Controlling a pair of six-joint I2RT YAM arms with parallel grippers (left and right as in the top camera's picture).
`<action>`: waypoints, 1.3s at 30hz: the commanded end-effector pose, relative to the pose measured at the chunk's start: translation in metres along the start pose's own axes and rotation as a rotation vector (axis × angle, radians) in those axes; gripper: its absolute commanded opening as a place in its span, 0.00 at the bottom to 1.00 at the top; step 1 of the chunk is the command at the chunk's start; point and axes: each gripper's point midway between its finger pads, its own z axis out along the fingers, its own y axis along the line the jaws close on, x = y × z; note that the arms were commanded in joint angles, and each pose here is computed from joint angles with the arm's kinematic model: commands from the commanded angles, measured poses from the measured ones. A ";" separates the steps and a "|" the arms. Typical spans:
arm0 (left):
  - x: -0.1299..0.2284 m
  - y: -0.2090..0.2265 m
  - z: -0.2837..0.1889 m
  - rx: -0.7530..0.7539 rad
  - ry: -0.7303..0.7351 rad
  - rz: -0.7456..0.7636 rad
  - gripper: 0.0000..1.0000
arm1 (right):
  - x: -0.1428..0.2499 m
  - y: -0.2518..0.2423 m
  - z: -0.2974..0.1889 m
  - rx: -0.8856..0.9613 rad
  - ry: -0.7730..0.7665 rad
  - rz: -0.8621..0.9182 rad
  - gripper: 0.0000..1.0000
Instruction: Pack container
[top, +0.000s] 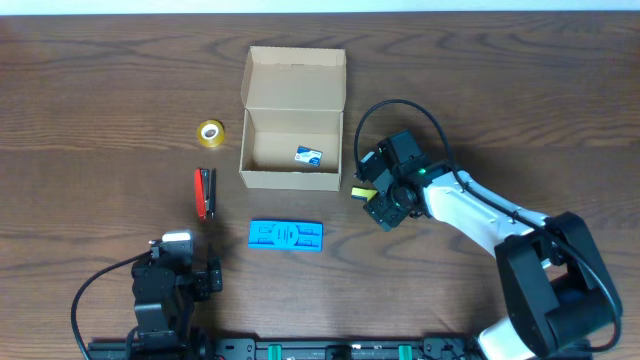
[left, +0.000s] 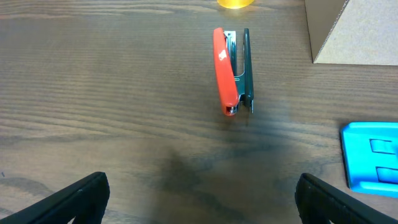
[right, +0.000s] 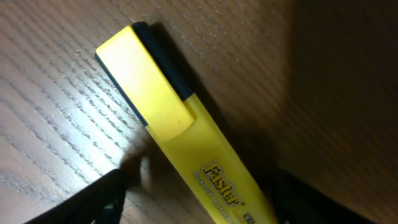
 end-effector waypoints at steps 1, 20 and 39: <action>0.006 0.000 0.003 -0.002 0.012 -0.001 0.95 | 0.007 -0.001 -0.001 0.008 0.016 0.013 0.65; 0.006 0.000 0.003 -0.002 0.012 -0.001 0.95 | 0.013 0.002 -0.010 0.003 0.048 0.196 0.24; 0.006 0.000 0.003 -0.002 0.012 -0.001 0.95 | -0.085 -0.009 -0.157 0.076 -0.316 0.134 0.29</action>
